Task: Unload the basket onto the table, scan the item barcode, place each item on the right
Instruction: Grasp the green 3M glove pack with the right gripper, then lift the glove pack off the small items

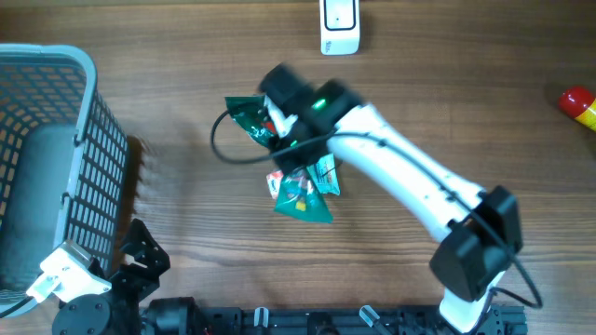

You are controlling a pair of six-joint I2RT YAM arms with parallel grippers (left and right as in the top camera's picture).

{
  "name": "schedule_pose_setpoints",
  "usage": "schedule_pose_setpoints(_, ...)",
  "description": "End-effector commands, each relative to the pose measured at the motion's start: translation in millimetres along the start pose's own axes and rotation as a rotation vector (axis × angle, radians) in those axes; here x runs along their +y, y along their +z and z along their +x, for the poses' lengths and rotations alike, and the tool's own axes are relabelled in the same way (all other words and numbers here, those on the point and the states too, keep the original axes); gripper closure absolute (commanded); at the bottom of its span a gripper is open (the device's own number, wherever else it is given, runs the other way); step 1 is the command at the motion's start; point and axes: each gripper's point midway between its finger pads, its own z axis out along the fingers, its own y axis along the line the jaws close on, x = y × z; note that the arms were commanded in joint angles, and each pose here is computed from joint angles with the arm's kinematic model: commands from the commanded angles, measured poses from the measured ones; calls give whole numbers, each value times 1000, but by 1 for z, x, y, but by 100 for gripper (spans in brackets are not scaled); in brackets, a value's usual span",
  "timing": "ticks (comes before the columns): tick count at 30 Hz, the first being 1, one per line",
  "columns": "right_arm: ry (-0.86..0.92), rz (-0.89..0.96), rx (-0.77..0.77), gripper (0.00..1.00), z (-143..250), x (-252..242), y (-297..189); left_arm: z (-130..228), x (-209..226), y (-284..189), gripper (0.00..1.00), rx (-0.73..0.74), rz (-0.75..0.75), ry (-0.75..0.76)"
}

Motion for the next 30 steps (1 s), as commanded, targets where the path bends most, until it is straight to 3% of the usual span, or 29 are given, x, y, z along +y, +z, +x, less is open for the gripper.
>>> schedule_pose_setpoints(1, -338, -577, -44, 95, 13, 42, -25, -1, 2, -1, 0, -12, -6, 3)
schedule_pose_setpoints(6, -384, -898, -172, 96, 31, 38, -36, -2, 2, -1, 0, -12, -6, 3)
schedule_pose_setpoints(10, -280, -1087, -200, 95, 44, 45, -36, -1, 2, -1, 0, -12, -6, 3)
schedule_pose_setpoints(14, -206, -1099, -156, 96, 49, 44, -30, -1, 2, -1, 0, -12, -6, 3)
schedule_pose_setpoints(18, 76, -1259, -33, 96, 36, 53, -53, -1, 2, -1, 0, -12, -6, 3)
schedule_pose_setpoints(21, 223, -1281, 73, 95, 33, 53, -56, -1, 2, -1, 0, -12, -6, 3)
schedule_pose_setpoints(30, 184, -1272, 49, 96, 29, 52, -54, -1, 2, -1, 0, -12, -6, 3)
